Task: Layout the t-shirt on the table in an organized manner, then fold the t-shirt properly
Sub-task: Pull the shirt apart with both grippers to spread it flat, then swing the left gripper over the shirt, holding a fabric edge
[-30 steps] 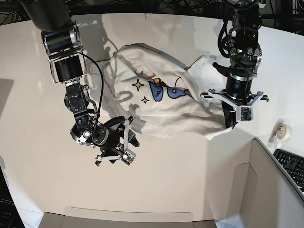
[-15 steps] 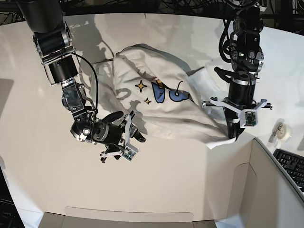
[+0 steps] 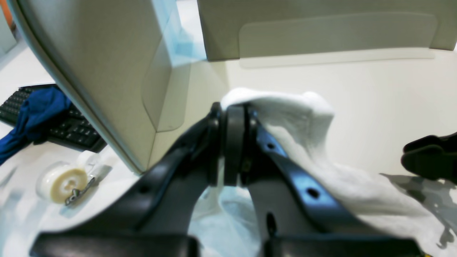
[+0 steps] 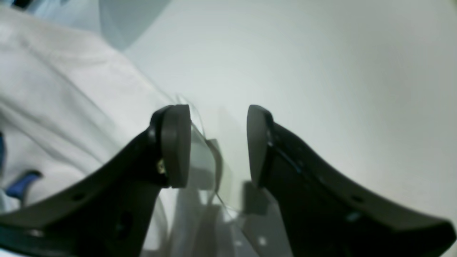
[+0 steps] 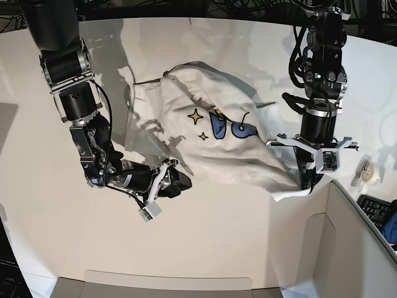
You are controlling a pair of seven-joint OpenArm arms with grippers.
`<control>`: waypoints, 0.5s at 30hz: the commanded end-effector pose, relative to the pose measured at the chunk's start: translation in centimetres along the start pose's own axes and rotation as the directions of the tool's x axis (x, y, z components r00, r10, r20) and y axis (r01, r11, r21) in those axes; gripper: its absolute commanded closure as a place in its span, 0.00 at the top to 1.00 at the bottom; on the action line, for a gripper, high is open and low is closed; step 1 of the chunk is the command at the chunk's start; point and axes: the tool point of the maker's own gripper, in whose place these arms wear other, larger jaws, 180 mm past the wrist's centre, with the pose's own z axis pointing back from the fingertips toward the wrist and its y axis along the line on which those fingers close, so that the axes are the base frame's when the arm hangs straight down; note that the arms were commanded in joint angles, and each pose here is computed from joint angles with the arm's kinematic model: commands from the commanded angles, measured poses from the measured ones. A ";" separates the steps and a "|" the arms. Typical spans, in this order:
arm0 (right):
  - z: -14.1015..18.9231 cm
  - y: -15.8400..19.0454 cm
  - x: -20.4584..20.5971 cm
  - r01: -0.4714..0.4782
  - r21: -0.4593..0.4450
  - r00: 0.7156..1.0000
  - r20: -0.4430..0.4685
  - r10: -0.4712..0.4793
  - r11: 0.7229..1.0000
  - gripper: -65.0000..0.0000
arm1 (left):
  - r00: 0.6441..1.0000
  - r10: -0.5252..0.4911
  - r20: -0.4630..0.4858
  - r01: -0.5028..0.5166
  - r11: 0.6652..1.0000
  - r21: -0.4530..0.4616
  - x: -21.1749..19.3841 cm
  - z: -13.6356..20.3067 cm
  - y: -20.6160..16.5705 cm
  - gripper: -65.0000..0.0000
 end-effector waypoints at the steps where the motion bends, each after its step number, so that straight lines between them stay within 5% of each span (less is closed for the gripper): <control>1: 0.2 0.3 3.4 0.004 0.023 0.996 0.085 -0.006 1.000 0.38 | 0.996 -0.012 0.083 0.012 1.000 0.008 2.2 0.1 0.2 0.00; 15: -2.6 4.3 4.6 0.046 0.126 0.990 0.128 -0.063 0.991 0.37 | 0.965 0.003 0.263 0.020 0.996 -0.084 6.9 -0.6 -3.2 0.00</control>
